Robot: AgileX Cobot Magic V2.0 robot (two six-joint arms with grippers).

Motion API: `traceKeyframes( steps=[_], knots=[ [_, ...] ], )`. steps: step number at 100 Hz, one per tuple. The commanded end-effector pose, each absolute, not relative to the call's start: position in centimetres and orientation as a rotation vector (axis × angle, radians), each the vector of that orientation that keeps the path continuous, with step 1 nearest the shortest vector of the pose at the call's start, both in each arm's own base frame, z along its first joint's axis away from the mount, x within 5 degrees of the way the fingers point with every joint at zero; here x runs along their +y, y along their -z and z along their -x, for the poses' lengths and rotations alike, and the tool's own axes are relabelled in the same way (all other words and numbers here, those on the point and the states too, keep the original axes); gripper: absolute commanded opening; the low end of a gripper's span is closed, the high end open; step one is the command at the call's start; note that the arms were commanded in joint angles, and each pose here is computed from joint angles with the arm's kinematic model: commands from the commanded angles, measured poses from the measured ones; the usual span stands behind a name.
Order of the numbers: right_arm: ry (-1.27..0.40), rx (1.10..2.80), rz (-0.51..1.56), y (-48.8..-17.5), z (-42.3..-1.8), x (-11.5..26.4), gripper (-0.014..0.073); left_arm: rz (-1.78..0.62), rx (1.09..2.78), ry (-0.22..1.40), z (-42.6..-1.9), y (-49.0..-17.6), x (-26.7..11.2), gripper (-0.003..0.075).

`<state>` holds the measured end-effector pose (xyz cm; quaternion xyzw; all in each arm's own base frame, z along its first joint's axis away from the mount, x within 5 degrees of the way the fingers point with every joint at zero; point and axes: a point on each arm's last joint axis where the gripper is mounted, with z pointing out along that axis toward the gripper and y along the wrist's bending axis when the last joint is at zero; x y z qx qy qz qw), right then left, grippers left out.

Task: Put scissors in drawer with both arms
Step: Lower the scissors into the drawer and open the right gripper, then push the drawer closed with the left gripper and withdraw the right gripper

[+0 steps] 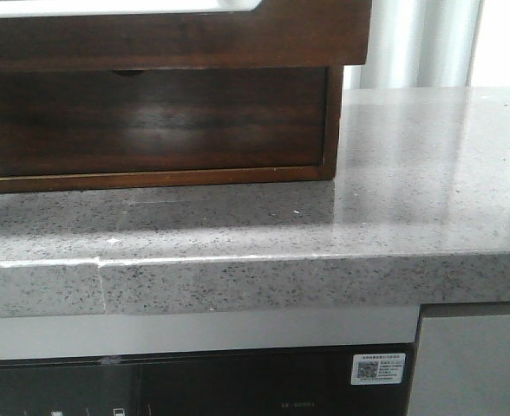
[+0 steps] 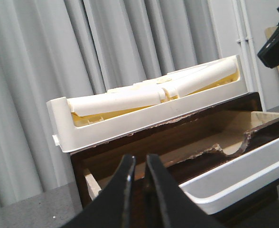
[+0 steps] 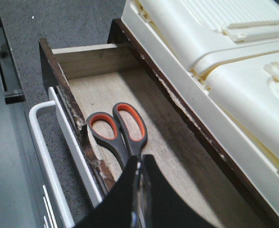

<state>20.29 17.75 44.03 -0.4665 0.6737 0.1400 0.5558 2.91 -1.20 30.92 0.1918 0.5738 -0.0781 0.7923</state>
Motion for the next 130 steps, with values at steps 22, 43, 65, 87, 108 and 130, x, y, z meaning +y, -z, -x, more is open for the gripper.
traceKeyframes(
  steps=[22, 43, 65, 87, 108, 130],
  knots=[
    [-0.309, 1.377, 0.764, -42.6, -15.4, 12.4, -0.0106, -0.345, 1.122, 0.27, -3.2, -30.0, -1.6, 0.0004],
    [-0.275, 1.311, 0.669, -39.1, -12.2, 9.2, -0.0106, -0.296, 1.146, 0.334, -3.9, -27.9, -1.8, 0.0004],
    [-0.277, 1.309, 0.66, -35.6, -9.4, 7.0, -0.0106, -0.222, 1.133, 0.399, -4.1, -27.3, -1.7, 0.0004],
    [-0.287, 1.359, 0.67, -31.0, -7.9, 5.9, -0.0106, -0.246, 1.235, 0.401, -4.4, -26.4, -1.9, 0.0004],
    [-0.278, 1.412, 0.694, -27.8, -7.6, 5.6, -0.0106, -0.246, 1.235, 0.401, -4.4, -26.4, -1.9, 0.0004],
    [-0.272, 1.47, 0.724, -25.7, -7.6, 5.6, -0.0106, -0.246, 1.235, 0.401, -4.4, -26.4, -1.9, 0.0004]
  ],
)
